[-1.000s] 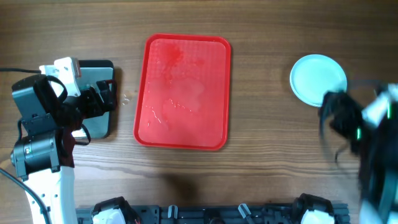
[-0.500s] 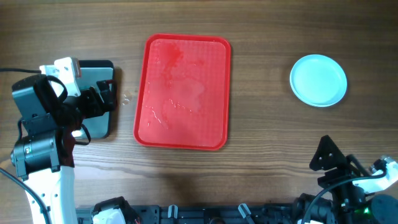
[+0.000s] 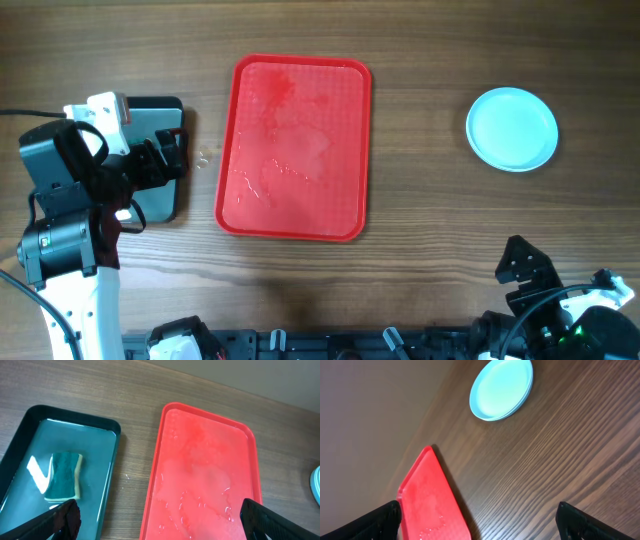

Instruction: Clean dirty plates on tray and stack at the side

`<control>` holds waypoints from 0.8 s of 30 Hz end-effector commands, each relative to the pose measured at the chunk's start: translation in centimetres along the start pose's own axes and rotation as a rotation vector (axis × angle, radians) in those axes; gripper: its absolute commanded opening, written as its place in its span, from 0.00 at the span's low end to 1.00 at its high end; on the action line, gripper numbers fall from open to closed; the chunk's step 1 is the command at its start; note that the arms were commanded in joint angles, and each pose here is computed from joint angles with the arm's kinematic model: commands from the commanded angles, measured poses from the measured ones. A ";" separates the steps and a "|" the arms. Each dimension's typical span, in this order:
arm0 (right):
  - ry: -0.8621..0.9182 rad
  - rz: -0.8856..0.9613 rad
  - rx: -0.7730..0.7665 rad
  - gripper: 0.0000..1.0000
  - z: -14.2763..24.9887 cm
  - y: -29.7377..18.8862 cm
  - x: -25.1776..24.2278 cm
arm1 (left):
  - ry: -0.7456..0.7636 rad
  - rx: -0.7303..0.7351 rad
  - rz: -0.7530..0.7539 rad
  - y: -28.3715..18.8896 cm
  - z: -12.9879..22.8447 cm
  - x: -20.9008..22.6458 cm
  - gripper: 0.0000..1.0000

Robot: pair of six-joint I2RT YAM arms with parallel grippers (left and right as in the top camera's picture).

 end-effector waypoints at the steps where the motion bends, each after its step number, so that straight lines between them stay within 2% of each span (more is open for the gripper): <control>1: 0.033 0.002 -0.020 1.00 -0.2 -0.1 -0.3 | 0.001 -0.006 0.014 0.0 -0.2 -0.3 1.00; 5: 0.033 0.002 -0.020 1.00 -0.2 -0.1 -0.3 | 0.000 0.000 0.010 0.0 0.0 -0.2 1.00; 10: 0.033 0.002 -0.020 1.00 -0.2 -0.1 -0.3 | -0.068 0.091 0.024 -0.3 2.2 -0.7 1.00; 12: 0.033 0.002 -0.020 1.00 -0.2 -0.1 -0.3 | -0.078 0.109 0.075 -0.9 2.9 -1.8 1.00; 16: 0.033 0.002 -0.020 1.00 -0.2 -0.1 -0.3 | 0.047 0.039 0.182 -2.4 2.8 -4.1 1.00; 21: 0.033 0.002 -0.020 1.00 -0.2 -0.1 -0.3 | 0.069 -0.035 0.166 -3.5 4.7 -4.8 1.00; 24: 0.033 0.002 -0.020 1.00 -0.2 -0.1 -0.3 | -0.002 -0.134 0.126 -3.2 6.4 -4.7 1.00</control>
Point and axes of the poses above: each gripper's point midway between its finger pads, its own y axis out along the fingers, its own x axis along the line the jaws close on, z = x × y, the point moved 1 cm from there along -y, back along the fingers, and after that the axes turned 15 degrees about y, right-handed, at the moved point
